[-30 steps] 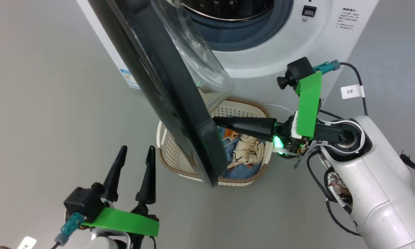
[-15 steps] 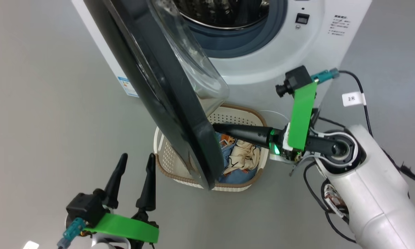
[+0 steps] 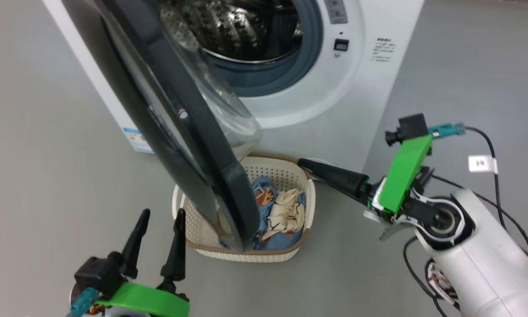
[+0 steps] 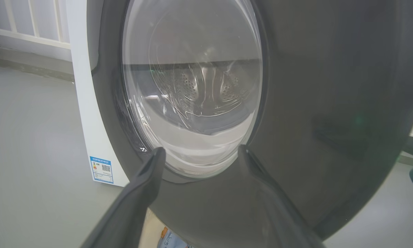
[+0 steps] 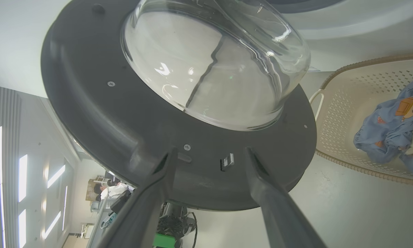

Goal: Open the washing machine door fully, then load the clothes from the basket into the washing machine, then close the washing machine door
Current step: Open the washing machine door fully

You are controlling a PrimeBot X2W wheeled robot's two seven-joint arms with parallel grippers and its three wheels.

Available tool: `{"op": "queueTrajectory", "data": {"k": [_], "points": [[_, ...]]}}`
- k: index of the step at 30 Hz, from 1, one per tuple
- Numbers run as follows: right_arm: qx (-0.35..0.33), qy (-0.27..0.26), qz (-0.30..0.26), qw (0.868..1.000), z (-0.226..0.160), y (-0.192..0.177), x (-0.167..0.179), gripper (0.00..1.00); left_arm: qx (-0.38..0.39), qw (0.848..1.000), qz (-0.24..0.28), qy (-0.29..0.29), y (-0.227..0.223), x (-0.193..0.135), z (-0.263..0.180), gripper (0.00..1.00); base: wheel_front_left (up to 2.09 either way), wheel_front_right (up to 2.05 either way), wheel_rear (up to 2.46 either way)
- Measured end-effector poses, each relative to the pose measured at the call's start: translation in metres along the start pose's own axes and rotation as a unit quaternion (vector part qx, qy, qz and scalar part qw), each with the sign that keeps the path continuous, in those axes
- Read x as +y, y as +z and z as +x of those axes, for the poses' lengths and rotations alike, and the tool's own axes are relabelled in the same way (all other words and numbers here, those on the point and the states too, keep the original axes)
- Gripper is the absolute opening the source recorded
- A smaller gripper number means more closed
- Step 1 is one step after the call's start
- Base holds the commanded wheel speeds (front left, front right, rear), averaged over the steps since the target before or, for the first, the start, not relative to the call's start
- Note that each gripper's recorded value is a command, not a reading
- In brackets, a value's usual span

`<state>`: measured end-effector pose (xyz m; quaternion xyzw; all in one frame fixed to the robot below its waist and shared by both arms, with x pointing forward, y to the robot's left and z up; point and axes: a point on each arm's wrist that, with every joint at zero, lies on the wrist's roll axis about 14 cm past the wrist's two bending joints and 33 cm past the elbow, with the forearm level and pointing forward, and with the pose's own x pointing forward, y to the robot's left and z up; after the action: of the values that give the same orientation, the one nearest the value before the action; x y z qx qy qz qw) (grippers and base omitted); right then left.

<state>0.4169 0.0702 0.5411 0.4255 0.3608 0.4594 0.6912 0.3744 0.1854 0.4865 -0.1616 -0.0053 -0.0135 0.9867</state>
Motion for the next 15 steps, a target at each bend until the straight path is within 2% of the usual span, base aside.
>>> {"op": "queueTrajectory", "data": {"k": [7,15], "points": [[-0.1,-0.066,-0.027,0.992,-0.044,0.012,-0.027,1.0,-0.004,1.0,-0.003,-0.011,0.002,-0.006,0.0,1.0,0.0,0.0,0.0],[-0.162,-0.124,-0.034,0.978,-0.085,0.002,-0.056,1.0,-0.001,1.0,0.0,-0.013,0.0,-0.006,-0.003,1.0,0.0,0.0,0.0]]}}
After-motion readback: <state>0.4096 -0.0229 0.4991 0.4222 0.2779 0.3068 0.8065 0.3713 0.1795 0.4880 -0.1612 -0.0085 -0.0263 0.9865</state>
